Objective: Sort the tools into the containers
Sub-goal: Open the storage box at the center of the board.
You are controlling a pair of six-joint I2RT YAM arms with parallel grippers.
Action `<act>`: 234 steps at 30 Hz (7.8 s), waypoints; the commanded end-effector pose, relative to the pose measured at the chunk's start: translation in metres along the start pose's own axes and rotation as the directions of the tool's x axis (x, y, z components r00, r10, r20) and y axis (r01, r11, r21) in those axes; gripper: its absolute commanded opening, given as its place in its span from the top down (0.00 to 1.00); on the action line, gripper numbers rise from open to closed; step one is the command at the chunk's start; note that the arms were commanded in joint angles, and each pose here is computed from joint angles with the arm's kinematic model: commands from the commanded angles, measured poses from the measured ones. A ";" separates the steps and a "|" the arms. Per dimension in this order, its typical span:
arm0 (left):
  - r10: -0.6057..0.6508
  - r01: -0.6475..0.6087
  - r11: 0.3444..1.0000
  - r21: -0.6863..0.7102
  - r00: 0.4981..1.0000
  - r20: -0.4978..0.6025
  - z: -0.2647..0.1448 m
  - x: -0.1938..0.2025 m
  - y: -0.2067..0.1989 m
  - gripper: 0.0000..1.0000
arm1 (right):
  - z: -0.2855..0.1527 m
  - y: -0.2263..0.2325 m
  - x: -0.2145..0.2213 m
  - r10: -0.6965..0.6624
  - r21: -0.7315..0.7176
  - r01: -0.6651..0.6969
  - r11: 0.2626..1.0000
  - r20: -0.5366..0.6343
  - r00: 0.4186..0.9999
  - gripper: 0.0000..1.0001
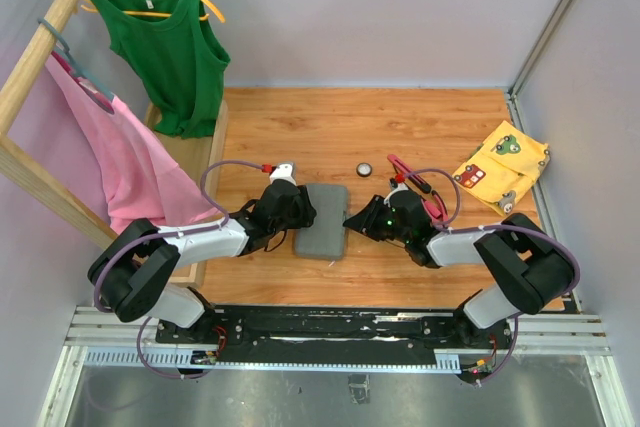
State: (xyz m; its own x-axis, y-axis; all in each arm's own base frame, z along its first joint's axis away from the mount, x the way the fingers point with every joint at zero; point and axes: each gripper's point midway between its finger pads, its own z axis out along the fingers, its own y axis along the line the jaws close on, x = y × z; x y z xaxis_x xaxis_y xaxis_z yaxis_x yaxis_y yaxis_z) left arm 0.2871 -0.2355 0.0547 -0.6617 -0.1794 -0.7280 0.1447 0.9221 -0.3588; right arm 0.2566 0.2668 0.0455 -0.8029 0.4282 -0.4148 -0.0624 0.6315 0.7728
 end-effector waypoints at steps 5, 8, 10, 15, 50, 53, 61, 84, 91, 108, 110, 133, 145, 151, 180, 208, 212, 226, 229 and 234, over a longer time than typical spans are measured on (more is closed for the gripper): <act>0.080 -0.103 0.986 -0.134 0.982 -0.168 -0.006 0.052 0.047 0.72 | -0.003 -0.013 -0.014 -0.013 0.047 0.011 0.999 0.049 0.999 0.81; 0.080 -0.104 0.985 -0.134 0.982 -0.170 -0.006 0.053 0.047 0.72 | -0.004 -0.013 -0.016 -0.019 0.051 0.016 0.999 0.054 0.998 0.79; 0.080 -0.104 0.985 -0.135 0.982 -0.170 -0.006 0.053 0.047 0.72 | -0.005 -0.014 -0.017 -0.018 0.055 0.015 0.998 0.060 0.998 0.77; 0.082 -0.105 0.985 -0.134 0.982 -0.168 -0.006 0.052 0.047 0.72 | -0.006 -0.015 -0.019 -0.024 0.064 0.020 0.998 0.065 0.998 0.74; 0.022 -0.027 0.992 -0.124 0.999 -0.046 -0.027 0.022 0.040 0.41 | -0.005 0.010 -0.011 -0.139 -0.069 0.139 0.988 0.002 0.990 0.99; 0.018 -0.021 0.993 -0.112 0.999 -0.030 -0.034 0.011 0.035 0.35 | -0.008 0.012 -0.010 -0.139 -0.070 0.138 0.988 -0.005 0.990 0.99; 0.039 -0.037 0.994 -0.099 0.999 0.010 -0.055 -0.017 0.025 0.25 | -0.024 0.025 -0.012 -0.148 -0.085 0.148 0.985 0.012 0.989 0.99; 0.045 -0.045 0.999 0.022 0.999 -0.011 -0.077 -0.011 -0.057 0.18 | -0.048 0.064 -0.019 -0.132 -0.149 0.138 0.979 0.046 0.990 0.99; 0.046 -0.045 0.998 0.036 0.999 -0.021 -0.074 -0.008 -0.067 0.16 | -0.051 0.072 -0.020 -0.136 -0.167 0.144 0.975 0.054 0.989 0.99; 0.074 -0.074 0.997 -0.004 0.997 -0.029 -0.067 -0.009 -0.076 0.15 | -0.060 0.096 -0.021 -0.155 -0.211 0.166 0.963 0.069 0.986 0.99; 0.078 -0.078 0.997 -0.006 0.997 -0.030 -0.067 -0.008 -0.076 0.15 | -0.061 0.098 -0.021 -0.156 -0.216 0.168 0.962 0.070 0.985 0.99; 0.145 -0.144 0.972 -0.187 0.989 -0.005 -0.076 -0.006 -0.024 0.20 | -0.075 0.074 -0.030 -0.204 -0.075 0.214 0.974 0.118 0.972 0.99; 0.144 -0.138 0.935 -0.327 0.990 -0.008 -0.092 0.003 0.020 0.21 | -0.077 0.055 -0.031 -0.229 0.020 0.228 0.973 0.118 0.966 0.99; 0.108 -0.096 0.901 -0.424 0.994 0.006 -0.104 0.006 0.046 0.22 | -0.075 0.038 -0.026 -0.224 0.066 0.218 0.974 0.104 0.969 0.99; 0.013 0.068 0.909 -0.412 0.982 0.190 -0.145 -0.033 0.057 0.22 | -0.089 -0.036 -0.019 -0.283 0.333 0.244 0.911 0.072 0.956 0.73; 0.048 0.012 0.957 -0.290 0.978 0.201 -0.164 -0.065 0.026 0.16 | -0.125 0.022 -0.050 -0.470 0.247 0.436 0.865 0.096 0.878 0.48; 0.059 -0.024 0.977 -0.211 0.985 0.160 -0.154 -0.058 0.006 0.21 | -0.116 0.052 -0.040 -0.479 0.090 0.473 0.877 0.076 0.874 0.50; 0.079 -0.078 0.997 -0.012 0.995 0.055 -0.116 -0.005 -0.018 0.45 | -0.065 0.028 -0.002 -0.410 0.058 0.417 0.907 -0.111 0.905 0.70; 0.089 -0.087 0.994 -0.068 0.996 0.026 -0.109 0.009 -0.003 0.46 | -0.061 0.010 0.001 -0.387 0.128 0.404 0.906 -0.136 0.912 0.72; 0.098 -0.100 0.985 -0.139 0.995 -0.019 -0.098 0.035 0.021 0.47 | -0.056 -0.009 0.006 -0.373 0.188 0.402 0.896 -0.171 0.912 0.72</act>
State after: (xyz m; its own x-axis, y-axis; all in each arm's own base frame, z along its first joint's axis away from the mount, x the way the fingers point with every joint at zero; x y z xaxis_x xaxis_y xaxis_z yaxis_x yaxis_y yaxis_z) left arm 0.1964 -0.1944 0.0975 -0.6521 -0.0727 -0.7546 0.1395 0.9669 -0.2137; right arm 0.2206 0.2282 0.0733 -0.8028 0.0481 -0.5943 -0.2904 0.8389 0.4603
